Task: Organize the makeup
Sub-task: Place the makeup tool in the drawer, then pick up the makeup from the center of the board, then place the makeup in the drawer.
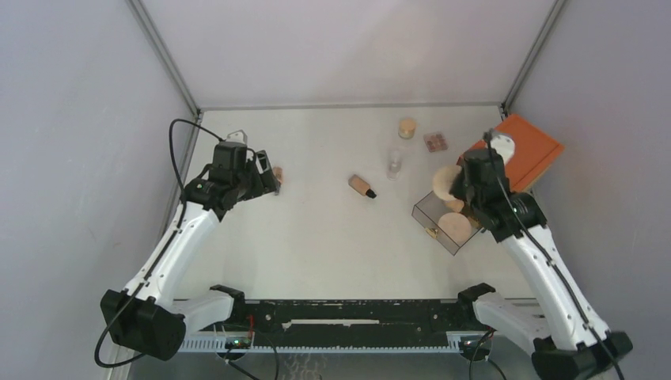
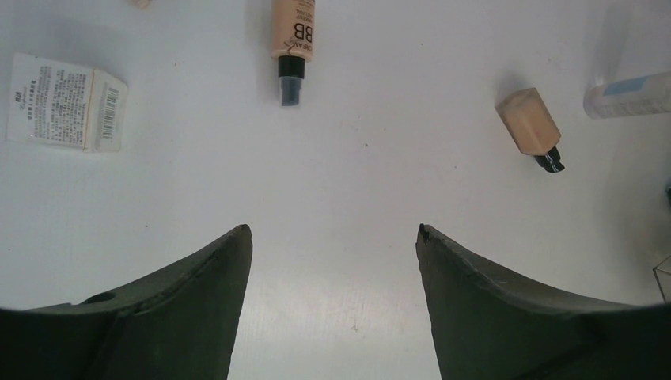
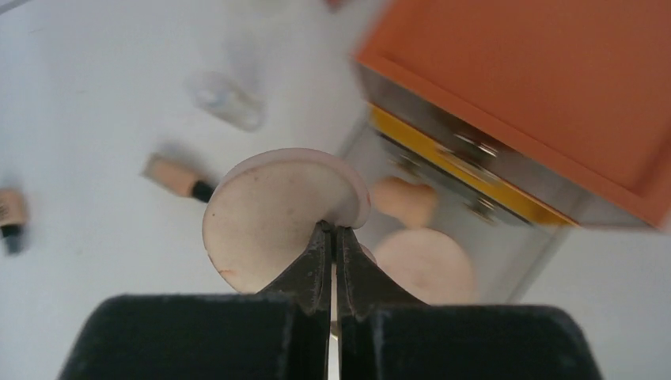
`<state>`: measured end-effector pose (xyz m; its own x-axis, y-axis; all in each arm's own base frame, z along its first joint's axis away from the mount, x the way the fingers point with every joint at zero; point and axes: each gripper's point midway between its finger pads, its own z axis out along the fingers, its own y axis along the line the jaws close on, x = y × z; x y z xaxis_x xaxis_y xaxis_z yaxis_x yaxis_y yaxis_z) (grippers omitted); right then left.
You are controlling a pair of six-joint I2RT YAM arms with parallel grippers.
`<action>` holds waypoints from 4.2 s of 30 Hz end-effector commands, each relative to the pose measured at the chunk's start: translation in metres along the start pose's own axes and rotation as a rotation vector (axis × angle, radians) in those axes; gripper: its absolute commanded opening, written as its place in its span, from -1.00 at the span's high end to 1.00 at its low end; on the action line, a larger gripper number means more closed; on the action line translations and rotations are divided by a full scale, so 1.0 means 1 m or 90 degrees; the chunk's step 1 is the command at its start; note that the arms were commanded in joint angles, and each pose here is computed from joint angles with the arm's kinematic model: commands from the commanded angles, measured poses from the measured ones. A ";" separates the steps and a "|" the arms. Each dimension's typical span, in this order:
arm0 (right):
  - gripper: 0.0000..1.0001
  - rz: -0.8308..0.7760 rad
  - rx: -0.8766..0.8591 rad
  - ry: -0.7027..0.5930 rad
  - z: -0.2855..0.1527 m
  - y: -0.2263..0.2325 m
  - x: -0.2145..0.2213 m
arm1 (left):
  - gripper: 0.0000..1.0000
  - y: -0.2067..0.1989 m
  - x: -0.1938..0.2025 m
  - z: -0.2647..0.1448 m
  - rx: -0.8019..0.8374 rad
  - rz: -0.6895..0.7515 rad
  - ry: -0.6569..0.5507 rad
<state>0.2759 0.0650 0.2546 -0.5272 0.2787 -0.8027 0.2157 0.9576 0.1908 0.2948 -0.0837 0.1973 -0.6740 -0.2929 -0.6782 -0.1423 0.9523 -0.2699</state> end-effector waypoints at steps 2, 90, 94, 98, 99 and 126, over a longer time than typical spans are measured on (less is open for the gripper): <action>1.00 0.067 0.148 0.012 -0.010 -0.080 0.036 | -0.61 -0.006 -0.002 0.007 0.019 -0.007 -0.007; -0.43 0.097 -0.037 0.013 0.013 -0.020 0.019 | -0.18 0.146 -0.060 0.222 -0.383 -0.311 0.154; -0.42 0.096 -0.038 0.019 0.016 -0.018 0.020 | 0.57 0.139 -0.057 0.222 -0.361 -0.314 0.151; -0.42 0.094 -0.040 0.021 0.016 -0.016 0.021 | 0.67 0.136 -0.052 0.221 -0.348 -0.312 0.157; -0.42 0.093 -0.039 0.020 0.016 -0.017 0.021 | 0.67 0.135 -0.052 0.220 -0.346 -0.309 0.157; -0.55 0.083 -0.444 0.077 -0.030 0.093 0.007 | 1.00 -0.232 -0.052 -0.075 0.804 0.147 0.103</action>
<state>0.2702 0.1033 0.2278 -0.6181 0.4101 -0.6707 0.0509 0.8723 0.4864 0.3789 -0.2505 0.2831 -0.7984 -0.1652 -0.5790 0.4124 0.5506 -0.7257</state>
